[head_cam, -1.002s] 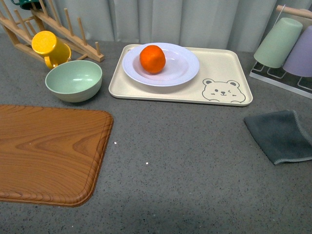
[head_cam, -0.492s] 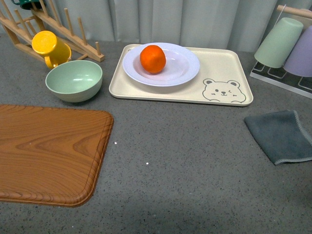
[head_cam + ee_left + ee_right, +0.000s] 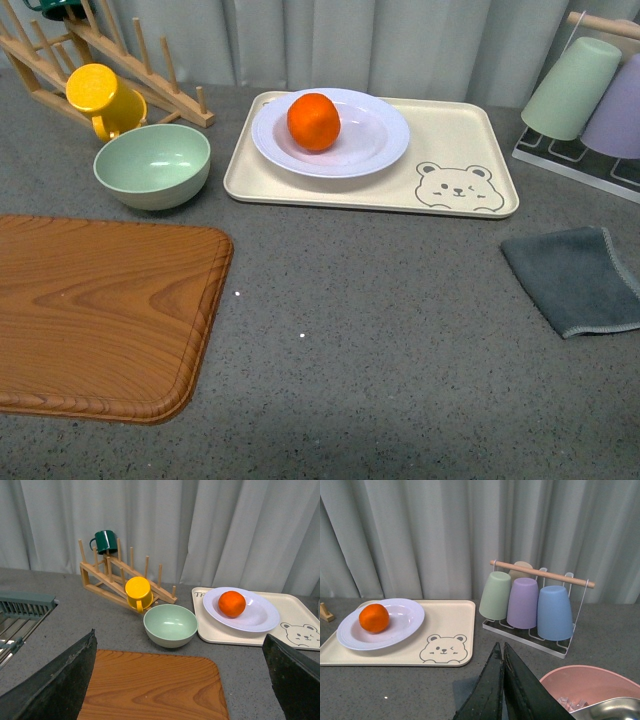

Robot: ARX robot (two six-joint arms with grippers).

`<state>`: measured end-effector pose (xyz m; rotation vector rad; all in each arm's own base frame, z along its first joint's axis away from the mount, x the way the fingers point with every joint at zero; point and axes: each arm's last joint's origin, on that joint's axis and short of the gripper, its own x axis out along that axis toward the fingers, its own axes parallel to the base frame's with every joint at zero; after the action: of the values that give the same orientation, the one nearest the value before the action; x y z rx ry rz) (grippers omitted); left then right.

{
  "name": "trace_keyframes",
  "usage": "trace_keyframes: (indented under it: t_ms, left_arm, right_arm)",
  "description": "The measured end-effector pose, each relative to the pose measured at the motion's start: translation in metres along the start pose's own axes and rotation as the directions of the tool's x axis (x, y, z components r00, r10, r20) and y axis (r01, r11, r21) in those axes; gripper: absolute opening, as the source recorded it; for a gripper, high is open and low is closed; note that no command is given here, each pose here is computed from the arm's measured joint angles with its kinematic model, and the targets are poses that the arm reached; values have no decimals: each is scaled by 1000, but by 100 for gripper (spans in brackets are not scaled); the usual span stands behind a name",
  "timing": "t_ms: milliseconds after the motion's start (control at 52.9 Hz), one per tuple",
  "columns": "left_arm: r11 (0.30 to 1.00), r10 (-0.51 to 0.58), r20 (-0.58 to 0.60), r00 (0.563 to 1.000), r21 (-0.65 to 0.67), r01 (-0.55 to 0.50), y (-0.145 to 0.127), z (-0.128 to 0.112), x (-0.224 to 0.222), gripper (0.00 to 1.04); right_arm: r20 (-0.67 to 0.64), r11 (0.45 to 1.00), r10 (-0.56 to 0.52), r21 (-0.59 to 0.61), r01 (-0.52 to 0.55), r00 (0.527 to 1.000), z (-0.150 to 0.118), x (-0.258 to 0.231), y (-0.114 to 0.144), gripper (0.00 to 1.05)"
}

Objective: Place orange and plate with both arms

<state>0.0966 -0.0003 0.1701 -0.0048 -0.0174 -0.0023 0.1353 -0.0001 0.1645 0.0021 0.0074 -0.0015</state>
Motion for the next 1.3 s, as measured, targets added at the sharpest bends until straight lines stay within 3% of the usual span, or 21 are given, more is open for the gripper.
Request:
trace_keyframes:
  t_ms: [1305]
  left_arm:
    - [1000, 0, 0, 1000, 0, 0, 0, 0, 0, 98]
  right_arm:
    - [13, 1000, 3, -1, -3, 1000, 1, -38, 0, 1]
